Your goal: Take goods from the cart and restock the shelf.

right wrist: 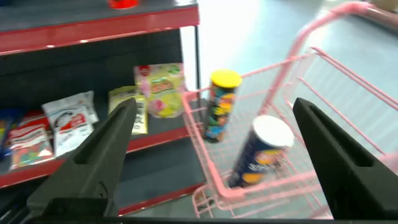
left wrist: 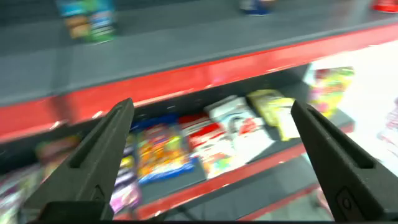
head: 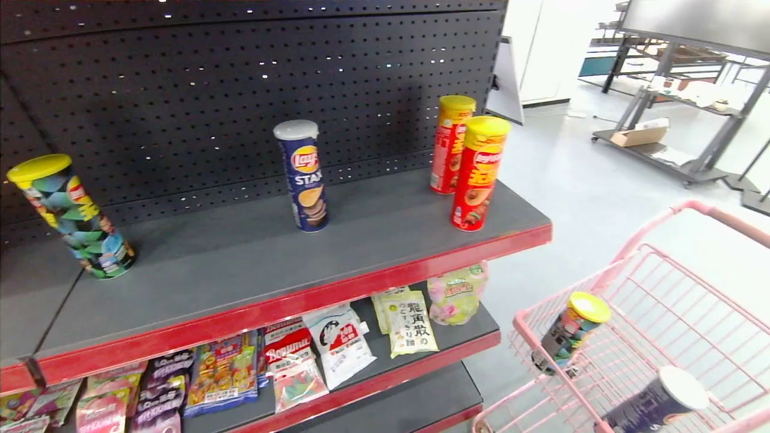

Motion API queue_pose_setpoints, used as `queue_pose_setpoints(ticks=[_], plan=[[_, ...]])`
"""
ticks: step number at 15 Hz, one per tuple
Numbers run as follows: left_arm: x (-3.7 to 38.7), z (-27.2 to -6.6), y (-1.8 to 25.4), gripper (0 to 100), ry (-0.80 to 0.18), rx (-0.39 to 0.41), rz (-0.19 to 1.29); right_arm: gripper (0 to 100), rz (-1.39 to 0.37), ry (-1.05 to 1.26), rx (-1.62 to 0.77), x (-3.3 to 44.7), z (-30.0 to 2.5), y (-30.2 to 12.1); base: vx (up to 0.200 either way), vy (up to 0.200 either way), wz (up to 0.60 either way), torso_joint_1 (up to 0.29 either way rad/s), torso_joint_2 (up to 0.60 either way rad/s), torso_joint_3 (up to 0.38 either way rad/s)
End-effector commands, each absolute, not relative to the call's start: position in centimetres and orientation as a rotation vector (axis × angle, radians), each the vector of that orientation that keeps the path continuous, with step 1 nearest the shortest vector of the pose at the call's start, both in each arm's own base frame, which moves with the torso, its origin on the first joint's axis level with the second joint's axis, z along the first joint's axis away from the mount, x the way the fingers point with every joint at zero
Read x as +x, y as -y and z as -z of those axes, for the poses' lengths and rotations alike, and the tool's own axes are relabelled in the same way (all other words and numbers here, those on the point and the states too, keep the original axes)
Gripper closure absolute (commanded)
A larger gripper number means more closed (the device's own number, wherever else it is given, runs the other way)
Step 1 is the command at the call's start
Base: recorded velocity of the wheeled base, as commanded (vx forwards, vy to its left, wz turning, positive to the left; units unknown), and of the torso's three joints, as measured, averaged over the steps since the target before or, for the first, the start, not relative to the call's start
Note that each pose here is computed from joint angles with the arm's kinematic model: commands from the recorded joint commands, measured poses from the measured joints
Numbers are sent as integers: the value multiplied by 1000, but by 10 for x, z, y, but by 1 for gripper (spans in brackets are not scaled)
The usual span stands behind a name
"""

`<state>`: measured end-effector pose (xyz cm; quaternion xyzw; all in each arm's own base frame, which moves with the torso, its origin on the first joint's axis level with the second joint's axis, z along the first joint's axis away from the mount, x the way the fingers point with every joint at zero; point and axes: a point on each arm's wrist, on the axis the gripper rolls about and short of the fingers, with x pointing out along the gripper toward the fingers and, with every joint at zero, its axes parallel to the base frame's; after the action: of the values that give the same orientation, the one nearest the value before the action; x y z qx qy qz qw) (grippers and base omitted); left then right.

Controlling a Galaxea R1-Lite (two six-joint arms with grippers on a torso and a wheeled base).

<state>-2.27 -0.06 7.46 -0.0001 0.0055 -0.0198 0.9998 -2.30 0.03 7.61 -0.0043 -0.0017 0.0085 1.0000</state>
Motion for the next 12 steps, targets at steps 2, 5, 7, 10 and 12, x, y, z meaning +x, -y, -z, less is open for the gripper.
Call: queue_pose_setpoints(ticks=[2,5,7,10,12], plan=[[-23,-75,1,0,-11,0,40,0,-18,3,-9,-23,-76,0,0,0,-600,2,5,2],[-23,-75,1,0,-11,0,40,0,-18,3,-8,-23,-76,0,0,0,-600,2,5,2],[-23,-75,1,0,-11,0,40,0,-18,3,-8,-23,-76,0,0,0,-300,-1,4,1],[-23,-75,1,0,-11,0,40,0,-17,3,-9,-23,-76,0,0,0,0,0,0,0],[-23,-75,1,0,-9,0,40,0,-17,3,-9,-23,-76,0,0,0,0,-57,143,79]])
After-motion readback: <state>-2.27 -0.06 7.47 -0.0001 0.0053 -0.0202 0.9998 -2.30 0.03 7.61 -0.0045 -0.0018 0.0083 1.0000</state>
